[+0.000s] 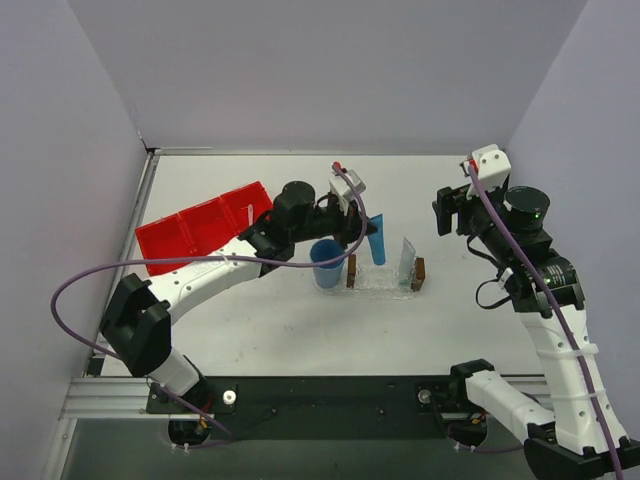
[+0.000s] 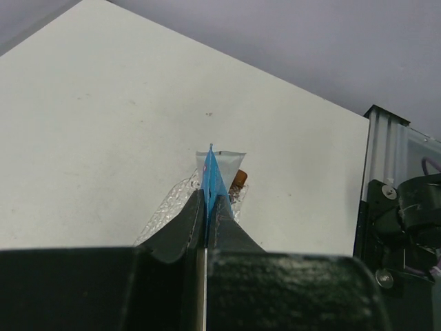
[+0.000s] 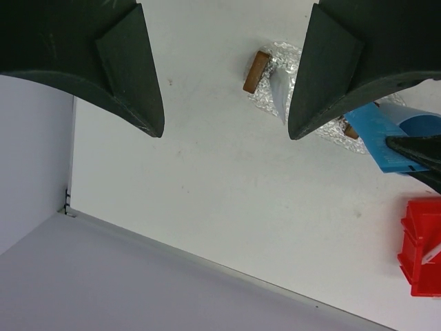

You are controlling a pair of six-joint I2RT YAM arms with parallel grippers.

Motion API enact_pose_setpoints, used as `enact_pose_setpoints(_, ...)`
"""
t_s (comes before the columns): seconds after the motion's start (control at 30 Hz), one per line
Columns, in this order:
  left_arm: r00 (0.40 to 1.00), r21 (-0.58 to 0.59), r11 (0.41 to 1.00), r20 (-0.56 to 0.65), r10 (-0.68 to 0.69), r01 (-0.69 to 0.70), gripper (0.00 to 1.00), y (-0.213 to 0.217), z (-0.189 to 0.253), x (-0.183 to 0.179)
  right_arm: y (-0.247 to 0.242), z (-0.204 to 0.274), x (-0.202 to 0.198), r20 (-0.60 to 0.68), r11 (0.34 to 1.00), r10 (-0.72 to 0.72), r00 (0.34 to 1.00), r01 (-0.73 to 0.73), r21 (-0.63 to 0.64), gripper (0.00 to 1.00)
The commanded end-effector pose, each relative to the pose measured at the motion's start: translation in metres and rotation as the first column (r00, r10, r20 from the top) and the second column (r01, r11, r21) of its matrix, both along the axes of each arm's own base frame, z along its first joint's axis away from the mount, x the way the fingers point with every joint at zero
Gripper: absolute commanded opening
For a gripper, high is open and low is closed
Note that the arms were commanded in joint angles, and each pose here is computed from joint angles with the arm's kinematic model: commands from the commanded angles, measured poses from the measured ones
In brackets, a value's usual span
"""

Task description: Prepare toiletry sets of a toothbrush and toothpaste on the tray

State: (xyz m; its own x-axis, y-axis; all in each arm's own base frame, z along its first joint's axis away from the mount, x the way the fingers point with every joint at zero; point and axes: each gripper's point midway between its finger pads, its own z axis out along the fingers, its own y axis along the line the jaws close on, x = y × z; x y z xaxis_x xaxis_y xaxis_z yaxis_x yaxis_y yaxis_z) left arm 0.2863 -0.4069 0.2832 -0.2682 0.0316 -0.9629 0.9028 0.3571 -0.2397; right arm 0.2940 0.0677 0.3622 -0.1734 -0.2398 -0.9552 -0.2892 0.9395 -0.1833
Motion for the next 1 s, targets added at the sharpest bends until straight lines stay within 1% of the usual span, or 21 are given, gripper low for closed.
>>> enact_pose_setpoints(0.0,0.985,-0.026,0.994,0.137,0.105,-0.102,0.00,-0.004,0.018,0.022,-0.007,-0.018,-0.001,-0.052,1.000,-0.007,0.999,0.008,0.005,0.67)
enact_pose_setpoints(0.13,0.978,-0.007,0.992,0.164,0.126,-0.126,0.00,-0.007,0.003,0.021,-0.020,-0.032,-0.002,-0.104,1.000,-0.022,0.994,0.022,0.000,0.67)
enact_pose_setpoints(0.23,0.975,-0.034,0.992,0.180,0.129,-0.125,0.00,-0.009,0.004,0.019,-0.021,-0.042,-0.007,-0.130,1.000,-0.004,0.991,0.006,0.013,0.67)
enact_pose_setpoints(0.43,0.974,-0.038,0.991,0.186,0.132,-0.127,0.00,-0.011,-0.007,0.022,-0.027,-0.051,-0.015,-0.144,1.000,0.015,0.989,-0.011,0.025,0.67)
enact_pose_setpoints(0.6,0.976,-0.036,0.994,0.190,0.109,-0.104,0.00,-0.018,-0.016,0.017,-0.028,-0.058,-0.014,-0.168,0.999,0.019,0.986,-0.013,0.042,0.66)
enact_pose_setpoints(0.77,0.976,-0.019,0.996,0.199,0.087,-0.085,0.00,-0.021,-0.024,0.013,-0.025,-0.062,-0.011,-0.184,0.998,0.037,0.982,-0.029,0.049,0.66)
enact_pose_setpoints(0.83,0.973,-0.006,0.996,0.211,0.090,-0.090,0.00,-0.020,-0.028,0.015,-0.031,-0.062,-0.009,-0.187,0.999,0.018,0.982,-0.009,0.051,0.66)
enact_pose_setpoints(0.97,0.971,0.014,0.995,0.222,0.091,-0.097,0.00,-0.018,-0.032,0.017,-0.030,-0.067,-0.009,-0.196,0.999,0.028,0.980,-0.019,0.048,0.66)
